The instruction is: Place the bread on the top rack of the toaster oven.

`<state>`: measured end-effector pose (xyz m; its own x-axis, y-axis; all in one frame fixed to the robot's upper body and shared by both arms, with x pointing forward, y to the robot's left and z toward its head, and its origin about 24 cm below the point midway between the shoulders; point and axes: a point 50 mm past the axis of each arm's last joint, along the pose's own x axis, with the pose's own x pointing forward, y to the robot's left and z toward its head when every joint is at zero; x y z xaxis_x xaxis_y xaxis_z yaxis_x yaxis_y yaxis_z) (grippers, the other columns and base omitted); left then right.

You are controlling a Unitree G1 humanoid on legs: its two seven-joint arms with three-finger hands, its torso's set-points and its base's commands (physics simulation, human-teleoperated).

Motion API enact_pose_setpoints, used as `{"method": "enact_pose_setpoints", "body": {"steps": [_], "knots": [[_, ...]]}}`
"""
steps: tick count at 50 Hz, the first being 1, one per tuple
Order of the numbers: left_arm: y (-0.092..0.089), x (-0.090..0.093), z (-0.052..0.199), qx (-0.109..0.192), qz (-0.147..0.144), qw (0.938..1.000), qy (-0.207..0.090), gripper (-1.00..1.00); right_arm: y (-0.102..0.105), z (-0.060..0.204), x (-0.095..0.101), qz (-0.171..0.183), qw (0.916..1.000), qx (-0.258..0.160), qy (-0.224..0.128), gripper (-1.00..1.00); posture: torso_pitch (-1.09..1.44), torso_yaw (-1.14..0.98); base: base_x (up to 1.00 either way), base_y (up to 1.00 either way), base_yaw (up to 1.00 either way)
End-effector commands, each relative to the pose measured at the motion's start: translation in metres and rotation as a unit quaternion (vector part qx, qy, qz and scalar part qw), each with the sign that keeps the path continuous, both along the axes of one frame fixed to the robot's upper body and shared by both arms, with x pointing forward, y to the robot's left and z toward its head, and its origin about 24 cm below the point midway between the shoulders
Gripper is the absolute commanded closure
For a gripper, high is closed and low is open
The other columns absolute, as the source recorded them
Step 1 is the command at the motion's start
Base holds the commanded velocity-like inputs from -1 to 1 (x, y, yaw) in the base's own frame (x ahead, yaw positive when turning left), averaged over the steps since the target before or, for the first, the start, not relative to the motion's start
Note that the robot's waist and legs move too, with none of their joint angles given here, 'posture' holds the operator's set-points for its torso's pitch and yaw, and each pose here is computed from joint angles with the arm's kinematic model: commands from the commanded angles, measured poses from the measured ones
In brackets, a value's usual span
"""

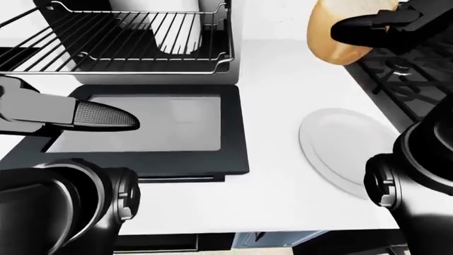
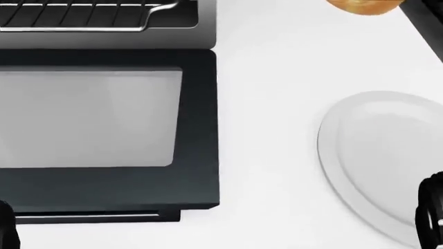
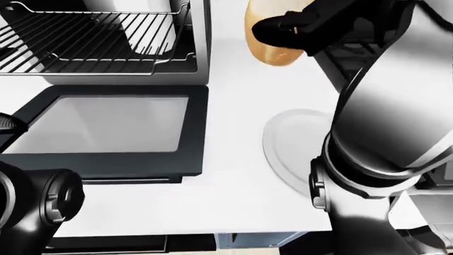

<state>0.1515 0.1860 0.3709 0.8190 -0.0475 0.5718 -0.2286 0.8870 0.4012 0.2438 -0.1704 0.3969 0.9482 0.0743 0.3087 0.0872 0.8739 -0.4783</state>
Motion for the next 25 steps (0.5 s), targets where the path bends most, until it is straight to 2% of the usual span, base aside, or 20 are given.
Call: {"method": "enact_pose_setpoints", "body": {"steps": [1, 4, 20, 25], "knots": [[-0.001, -0.002, 0.004, 0.003, -0.002, 1.0000, -0.009, -1.00, 0.003, 0.013, -0.007, 0.000, 0.9995, -0.005, -0.032, 1.00, 0.00, 0.00, 0.00, 0.00, 0.00], [0.000, -0.002, 0.005, 0.003, -0.001, 0.9999, -0.010, -1.00, 0.015, 0.019, -0.006, 0.023, 0.9991, -0.010, -0.034, 1.00, 0.00, 0.00, 0.00, 0.00, 0.00], [0.002, -0.004, 0.001, 0.002, 0.002, 0.9999, -0.010, -1.00, 0.043, 0.049, -0.015, 0.072, 0.9954, -0.019, -0.061, 1.00, 0.00, 0.00, 0.00, 0.00, 0.00], [0.002, -0.004, 0.000, 0.001, 0.002, 1.0000, -0.009, -1.00, 0.054, 0.051, -0.017, 0.091, 0.9938, -0.024, -0.060, 1.00, 0.00, 0.00, 0.00, 0.00, 0.00]]}}
